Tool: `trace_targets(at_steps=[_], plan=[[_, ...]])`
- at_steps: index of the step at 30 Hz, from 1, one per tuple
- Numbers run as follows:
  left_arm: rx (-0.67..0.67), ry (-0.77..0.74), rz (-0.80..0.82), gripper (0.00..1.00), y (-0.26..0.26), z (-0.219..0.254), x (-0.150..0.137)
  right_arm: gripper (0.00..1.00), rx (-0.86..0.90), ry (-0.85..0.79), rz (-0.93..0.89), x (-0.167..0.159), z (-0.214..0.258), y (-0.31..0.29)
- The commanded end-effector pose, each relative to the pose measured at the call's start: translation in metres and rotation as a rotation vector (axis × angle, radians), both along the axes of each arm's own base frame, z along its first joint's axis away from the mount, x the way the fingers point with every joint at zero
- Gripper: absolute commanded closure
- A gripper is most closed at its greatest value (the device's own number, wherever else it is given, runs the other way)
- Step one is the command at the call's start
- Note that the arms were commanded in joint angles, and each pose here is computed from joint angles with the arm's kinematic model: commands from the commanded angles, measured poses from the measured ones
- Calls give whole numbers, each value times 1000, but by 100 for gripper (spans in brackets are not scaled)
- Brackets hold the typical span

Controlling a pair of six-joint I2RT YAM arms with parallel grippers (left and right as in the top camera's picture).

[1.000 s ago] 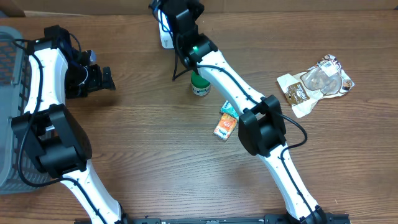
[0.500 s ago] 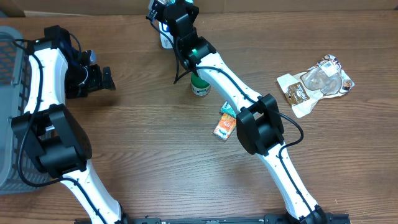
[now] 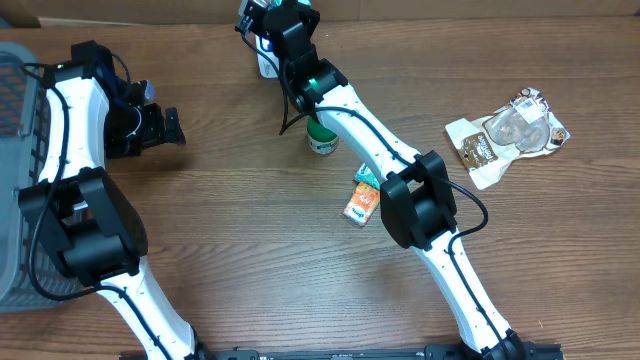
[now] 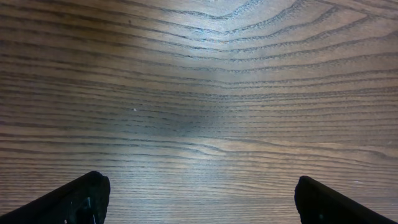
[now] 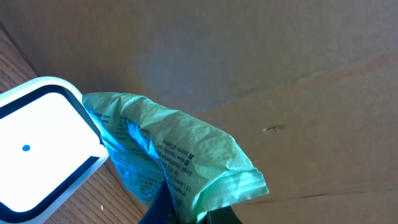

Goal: Scan the item barcode
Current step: 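Carry the teal packet to the right side near the bread bag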

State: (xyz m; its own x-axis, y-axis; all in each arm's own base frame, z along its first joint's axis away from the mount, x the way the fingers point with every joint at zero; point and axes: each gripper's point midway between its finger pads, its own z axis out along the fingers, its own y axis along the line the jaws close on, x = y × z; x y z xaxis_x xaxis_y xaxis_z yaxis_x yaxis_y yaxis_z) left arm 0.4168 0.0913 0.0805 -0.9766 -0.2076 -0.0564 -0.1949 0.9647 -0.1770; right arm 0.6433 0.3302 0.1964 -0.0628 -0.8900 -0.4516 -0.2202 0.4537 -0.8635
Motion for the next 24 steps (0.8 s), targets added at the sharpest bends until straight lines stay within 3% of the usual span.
trace_targets(at_steps=[1, 6, 12, 17, 24], plan=[[6, -23, -4, 0, 0, 8, 3, 96, 58, -50, -4, 0, 35, -4], [6, -23, -4, 1, 0, 8, 3, 96, 347, -71, 4, -14, 92, -4], [6, -23, -4, 0, 0, 8, 3, 96, 685, 24, 14, -57, 168, -17], [6, -23, -4, 0, 0, 8, 3, 96, 1120, 196, -185, -129, 229, -81], [6, -23, -4, 0, 0, 8, 3, 96, 1447, 429, -463, -197, 235, -179]])
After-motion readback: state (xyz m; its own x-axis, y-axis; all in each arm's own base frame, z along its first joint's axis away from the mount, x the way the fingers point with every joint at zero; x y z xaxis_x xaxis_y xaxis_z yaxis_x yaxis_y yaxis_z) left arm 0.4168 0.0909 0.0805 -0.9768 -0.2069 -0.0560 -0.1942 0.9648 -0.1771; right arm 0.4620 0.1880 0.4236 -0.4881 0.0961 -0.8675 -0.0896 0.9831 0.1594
